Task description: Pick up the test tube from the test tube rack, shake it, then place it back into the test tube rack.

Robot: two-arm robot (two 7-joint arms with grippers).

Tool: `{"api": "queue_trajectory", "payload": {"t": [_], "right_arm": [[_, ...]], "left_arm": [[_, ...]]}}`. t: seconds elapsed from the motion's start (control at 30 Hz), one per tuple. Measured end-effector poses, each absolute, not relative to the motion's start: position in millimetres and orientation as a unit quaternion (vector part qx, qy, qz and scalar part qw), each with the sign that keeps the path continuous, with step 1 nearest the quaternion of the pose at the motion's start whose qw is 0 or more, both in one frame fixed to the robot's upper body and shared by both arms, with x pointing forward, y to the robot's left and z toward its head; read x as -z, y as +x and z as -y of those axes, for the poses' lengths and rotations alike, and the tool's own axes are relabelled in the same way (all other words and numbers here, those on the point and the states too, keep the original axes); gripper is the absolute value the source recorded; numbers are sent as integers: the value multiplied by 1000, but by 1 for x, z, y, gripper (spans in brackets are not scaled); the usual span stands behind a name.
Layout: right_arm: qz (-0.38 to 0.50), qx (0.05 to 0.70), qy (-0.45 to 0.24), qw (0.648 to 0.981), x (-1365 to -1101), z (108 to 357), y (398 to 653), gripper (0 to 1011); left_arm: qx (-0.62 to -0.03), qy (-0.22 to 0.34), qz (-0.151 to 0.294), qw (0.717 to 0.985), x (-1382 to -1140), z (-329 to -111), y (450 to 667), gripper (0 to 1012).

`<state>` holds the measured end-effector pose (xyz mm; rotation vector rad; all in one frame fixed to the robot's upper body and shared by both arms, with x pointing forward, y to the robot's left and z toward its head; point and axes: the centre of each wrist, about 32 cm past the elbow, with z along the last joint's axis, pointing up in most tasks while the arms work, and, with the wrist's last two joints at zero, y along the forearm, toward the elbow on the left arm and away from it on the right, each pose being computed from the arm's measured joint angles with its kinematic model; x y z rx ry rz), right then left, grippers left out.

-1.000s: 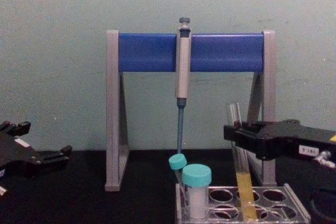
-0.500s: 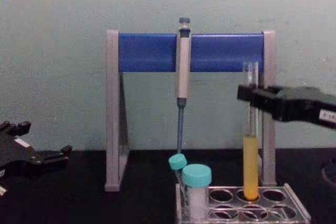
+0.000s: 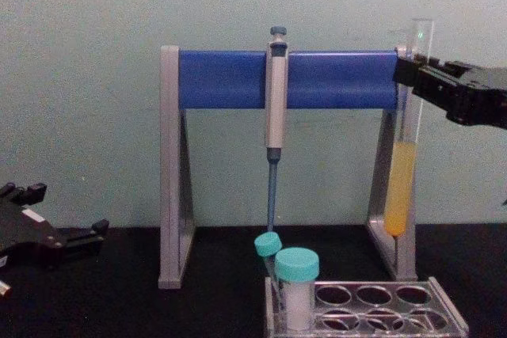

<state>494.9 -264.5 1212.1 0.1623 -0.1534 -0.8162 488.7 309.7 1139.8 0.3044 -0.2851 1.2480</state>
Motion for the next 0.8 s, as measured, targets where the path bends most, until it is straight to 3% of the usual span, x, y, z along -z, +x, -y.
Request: {"api": "queue_trajectory", "payload": {"t": [0.5,0.8], "right_arm": [[102,424,65,898,-1205,263,496,229],[95,409,79,904,-1209,257,507,229]], "left_arm": [[-580,141,132,791,-1140,-310,489,1001],[-580,141,132,791,-1140,-310,489,1001]]}}
